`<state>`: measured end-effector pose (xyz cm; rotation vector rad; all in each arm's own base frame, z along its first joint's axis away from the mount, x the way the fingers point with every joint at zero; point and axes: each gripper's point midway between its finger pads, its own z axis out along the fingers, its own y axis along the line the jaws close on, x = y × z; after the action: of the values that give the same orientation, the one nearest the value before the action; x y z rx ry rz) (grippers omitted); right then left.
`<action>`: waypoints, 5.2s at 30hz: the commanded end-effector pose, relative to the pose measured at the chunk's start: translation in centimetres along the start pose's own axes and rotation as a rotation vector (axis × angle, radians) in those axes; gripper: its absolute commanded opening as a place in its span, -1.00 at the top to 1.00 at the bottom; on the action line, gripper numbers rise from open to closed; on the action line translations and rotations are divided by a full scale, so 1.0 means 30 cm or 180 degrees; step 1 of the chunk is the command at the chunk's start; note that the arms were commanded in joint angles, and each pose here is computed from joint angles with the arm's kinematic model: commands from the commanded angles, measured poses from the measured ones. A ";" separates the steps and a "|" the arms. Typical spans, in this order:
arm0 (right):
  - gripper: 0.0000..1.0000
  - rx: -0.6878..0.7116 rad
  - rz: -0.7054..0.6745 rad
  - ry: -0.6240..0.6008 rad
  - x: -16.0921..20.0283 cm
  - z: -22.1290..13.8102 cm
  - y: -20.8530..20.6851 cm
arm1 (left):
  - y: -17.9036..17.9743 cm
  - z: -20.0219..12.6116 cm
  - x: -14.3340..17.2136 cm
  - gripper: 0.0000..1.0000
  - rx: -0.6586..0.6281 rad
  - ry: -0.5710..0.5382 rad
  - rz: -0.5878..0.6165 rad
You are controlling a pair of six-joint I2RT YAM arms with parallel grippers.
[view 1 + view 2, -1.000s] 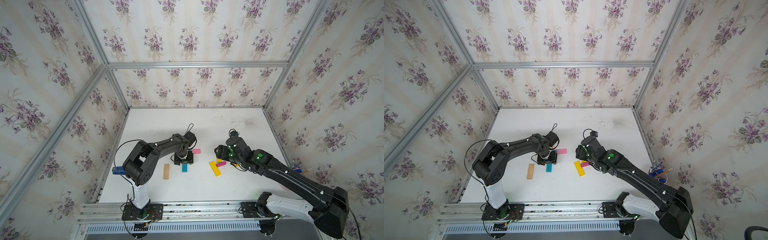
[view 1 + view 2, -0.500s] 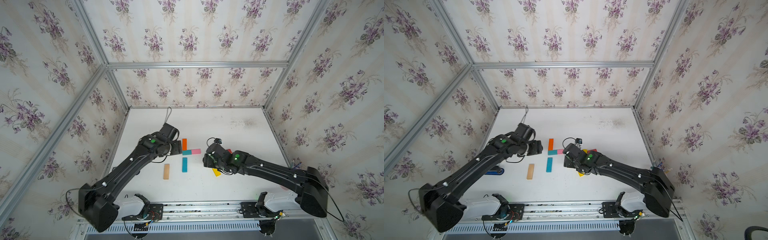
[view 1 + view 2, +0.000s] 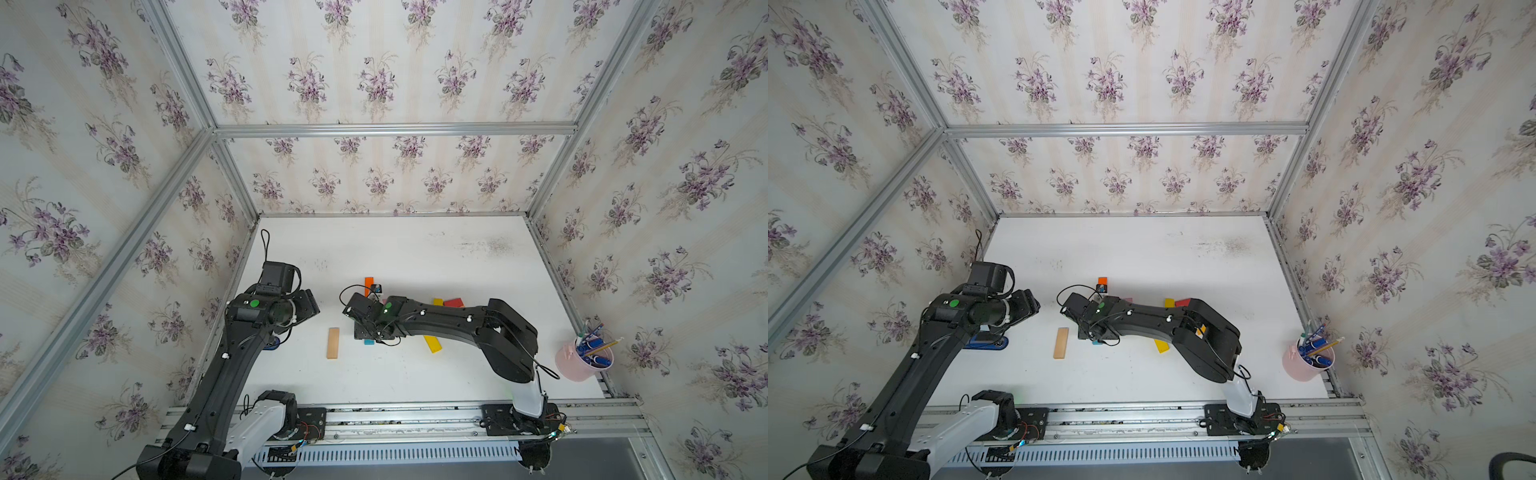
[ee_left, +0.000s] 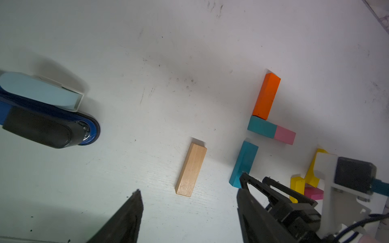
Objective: Assemble the letter h with building blocks
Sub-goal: Assemble the building block at the center of the board.
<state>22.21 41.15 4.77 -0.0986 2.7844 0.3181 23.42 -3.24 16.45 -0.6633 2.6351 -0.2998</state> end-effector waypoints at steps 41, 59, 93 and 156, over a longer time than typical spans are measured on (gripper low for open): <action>0.24 0.0353 -0.0055 0.0337 -0.008 0.162 -0.080 | -0.035 0.059 0.020 -0.40 0.0233 0.0122 0.0024; 0.30 0.0397 0.0049 0.0315 -0.039 0.185 -0.109 | -0.035 0.083 0.024 -0.38 0.0227 0.0172 0.0047; 0.00 0.0382 0.0057 0.0340 0.001 0.128 -0.124 | -0.041 0.087 0.027 -0.36 0.0258 0.0192 0.0044; -0.28 0.0087 -0.0057 0.0054 -0.082 -0.019 -0.030 | -0.040 0.161 0.120 -0.65 0.0281 0.0477 -0.0003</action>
<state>24.30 40.71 3.59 -0.1149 2.8466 0.2851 23.43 -5.87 12.04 -0.6294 2.7290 -0.4574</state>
